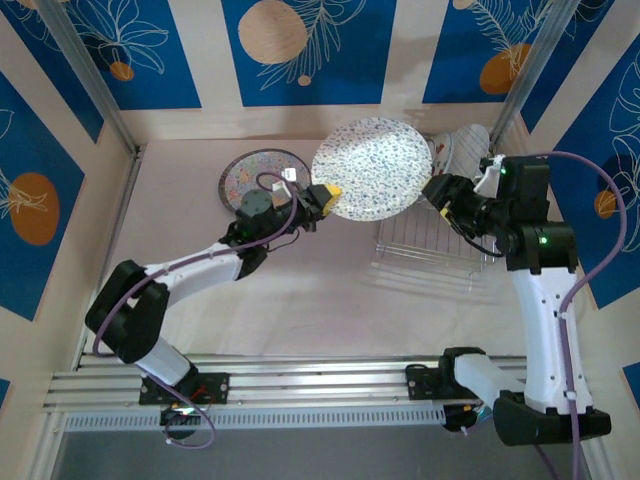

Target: Unload the plates from the dish rack

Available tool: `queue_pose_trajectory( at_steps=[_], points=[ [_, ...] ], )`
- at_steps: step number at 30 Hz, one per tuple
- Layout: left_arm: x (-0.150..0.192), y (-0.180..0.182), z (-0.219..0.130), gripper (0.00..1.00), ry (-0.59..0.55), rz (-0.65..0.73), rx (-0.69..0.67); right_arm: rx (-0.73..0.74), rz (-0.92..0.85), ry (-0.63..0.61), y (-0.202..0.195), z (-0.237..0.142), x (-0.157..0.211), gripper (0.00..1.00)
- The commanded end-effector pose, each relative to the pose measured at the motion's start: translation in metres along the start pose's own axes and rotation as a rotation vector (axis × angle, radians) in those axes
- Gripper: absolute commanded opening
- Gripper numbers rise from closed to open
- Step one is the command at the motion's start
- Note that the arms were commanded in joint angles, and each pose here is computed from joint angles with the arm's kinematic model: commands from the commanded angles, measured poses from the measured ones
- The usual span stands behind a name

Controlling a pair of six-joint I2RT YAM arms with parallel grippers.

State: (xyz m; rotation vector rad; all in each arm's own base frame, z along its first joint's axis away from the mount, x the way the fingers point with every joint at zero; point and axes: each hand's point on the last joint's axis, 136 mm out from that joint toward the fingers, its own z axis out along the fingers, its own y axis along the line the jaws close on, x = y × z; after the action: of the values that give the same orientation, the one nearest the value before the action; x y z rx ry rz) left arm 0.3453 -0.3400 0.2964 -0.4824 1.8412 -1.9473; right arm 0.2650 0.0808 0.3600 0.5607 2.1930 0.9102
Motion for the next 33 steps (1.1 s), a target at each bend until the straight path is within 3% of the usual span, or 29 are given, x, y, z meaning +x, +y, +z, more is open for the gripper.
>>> queue_pose_trajectory(
  at_steps=[1, 10, 20, 33],
  points=[
    [-0.017, -0.048, -0.022, 0.00, -0.047, 0.072, 0.132, -0.033, -0.135, -0.120, 0.019, -0.022, -0.011, 0.60],
    [-0.057, -0.030, -0.055, 0.00, -0.137, 0.088, 0.058, -0.202, -0.462, -0.251, 0.062, -0.025, -0.001, 0.60],
    [-0.094, 0.007, -0.091, 0.00, -0.236, 0.084, -0.059, -0.300, -0.778, -0.275, 0.097, -0.012, 0.024, 0.62],
    [-0.133, 0.052, -0.128, 0.00, -0.338, 0.099, -0.192, -0.374, -0.877, -0.219, 0.108, 0.010, 0.042, 0.63]
  ],
)
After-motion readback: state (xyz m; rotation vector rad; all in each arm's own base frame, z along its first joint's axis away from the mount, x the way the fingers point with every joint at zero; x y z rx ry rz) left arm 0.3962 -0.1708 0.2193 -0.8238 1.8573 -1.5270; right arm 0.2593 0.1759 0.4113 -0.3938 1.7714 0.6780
